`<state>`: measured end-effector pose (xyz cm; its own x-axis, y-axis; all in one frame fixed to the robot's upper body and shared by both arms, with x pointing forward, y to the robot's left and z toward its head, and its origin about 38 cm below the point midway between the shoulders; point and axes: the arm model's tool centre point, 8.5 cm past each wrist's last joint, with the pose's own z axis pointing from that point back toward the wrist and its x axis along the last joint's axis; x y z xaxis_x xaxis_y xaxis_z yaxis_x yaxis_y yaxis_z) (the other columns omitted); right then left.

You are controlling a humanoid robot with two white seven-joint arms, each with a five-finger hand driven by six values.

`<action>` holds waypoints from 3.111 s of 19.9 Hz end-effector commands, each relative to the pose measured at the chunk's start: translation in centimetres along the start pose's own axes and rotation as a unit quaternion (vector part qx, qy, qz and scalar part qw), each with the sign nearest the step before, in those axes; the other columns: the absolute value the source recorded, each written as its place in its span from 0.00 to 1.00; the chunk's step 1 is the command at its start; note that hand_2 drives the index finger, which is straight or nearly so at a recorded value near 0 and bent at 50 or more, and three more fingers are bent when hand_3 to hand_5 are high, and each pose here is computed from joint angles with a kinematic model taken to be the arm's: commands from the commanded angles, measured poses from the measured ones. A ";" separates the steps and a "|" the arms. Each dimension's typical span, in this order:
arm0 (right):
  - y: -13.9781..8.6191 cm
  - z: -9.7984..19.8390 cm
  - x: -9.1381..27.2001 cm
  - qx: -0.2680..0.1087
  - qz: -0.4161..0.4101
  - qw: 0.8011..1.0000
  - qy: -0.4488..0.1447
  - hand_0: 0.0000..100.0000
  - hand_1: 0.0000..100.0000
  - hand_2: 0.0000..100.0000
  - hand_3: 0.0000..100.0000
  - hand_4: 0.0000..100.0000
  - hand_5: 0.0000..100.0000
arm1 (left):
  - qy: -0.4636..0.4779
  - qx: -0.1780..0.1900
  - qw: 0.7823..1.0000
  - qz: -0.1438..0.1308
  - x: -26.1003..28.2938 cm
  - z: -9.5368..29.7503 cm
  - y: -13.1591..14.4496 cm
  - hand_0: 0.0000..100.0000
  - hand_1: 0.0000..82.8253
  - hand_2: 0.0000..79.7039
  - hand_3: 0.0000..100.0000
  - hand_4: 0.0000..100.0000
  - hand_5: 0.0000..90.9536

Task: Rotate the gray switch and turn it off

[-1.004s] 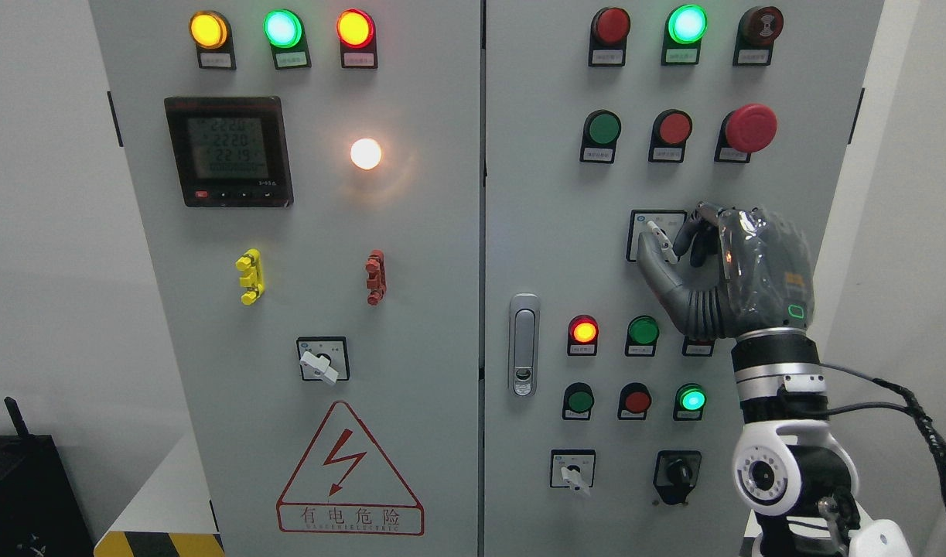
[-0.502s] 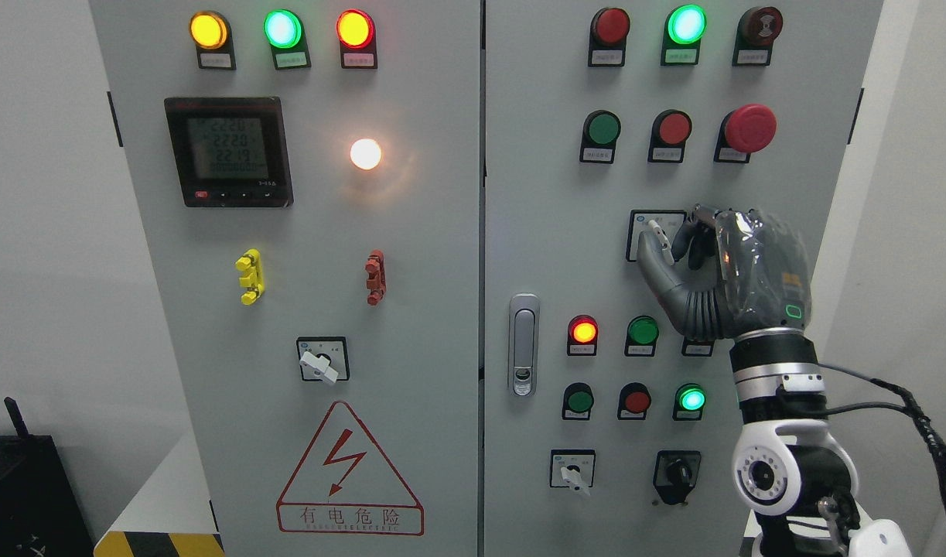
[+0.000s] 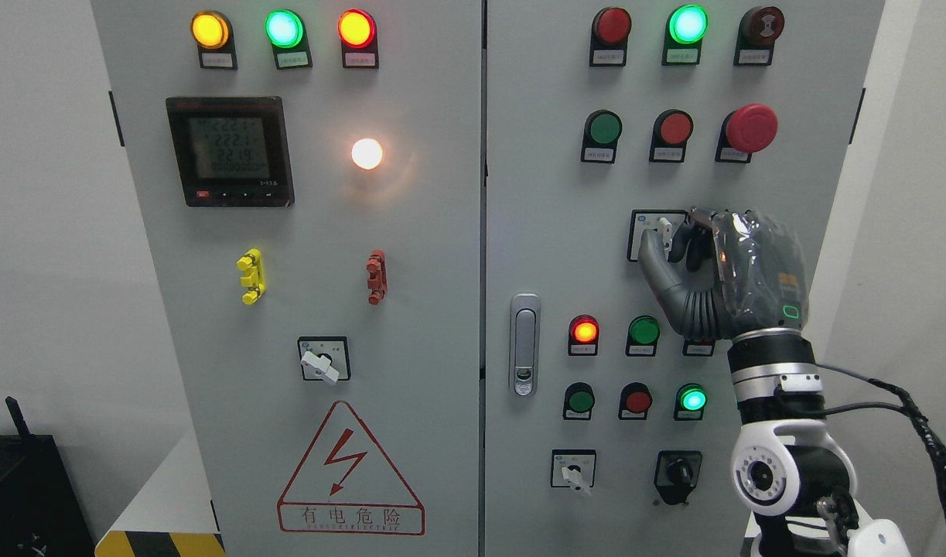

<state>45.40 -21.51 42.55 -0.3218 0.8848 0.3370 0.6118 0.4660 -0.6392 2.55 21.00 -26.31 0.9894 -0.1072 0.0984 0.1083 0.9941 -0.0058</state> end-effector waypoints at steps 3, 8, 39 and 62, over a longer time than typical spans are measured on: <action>0.0 0.0 -0.1 -0.002 0.001 1.000 0.001 0.62 0.29 0.73 0.91 0.82 0.94 | 0.000 0.001 1.000 0.016 0.0 0.0 0.0 0.12 0.47 0.00 0.00 0.00 0.00; -0.1 0.1 -0.3 -0.001 0.003 1.000 0.000 0.65 0.28 0.73 0.91 0.82 0.94 | 0.000 0.001 1.000 0.016 0.0 0.0 0.0 0.12 0.47 0.00 0.00 0.00 0.00; -5.4 7.3 0.0 -0.082 0.018 0.990 -0.111 0.41 0.23 0.46 0.73 0.65 0.61 | 0.000 0.001 1.000 0.016 0.0 0.0 0.0 0.12 0.47 0.00 0.00 0.00 0.00; -4.5 10.6 -0.7 -0.030 0.031 0.989 -0.140 0.02 0.21 0.00 0.00 0.00 0.00 | 0.001 0.001 1.000 0.016 -0.1 0.0 0.0 0.12 0.47 0.00 0.00 0.00 0.00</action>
<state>35.90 -23.48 37.53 -0.4830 0.8709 0.0904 0.6564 0.4285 -0.6209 2.54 21.00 -26.31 0.9894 -0.1072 0.0979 0.1083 0.9941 -0.0058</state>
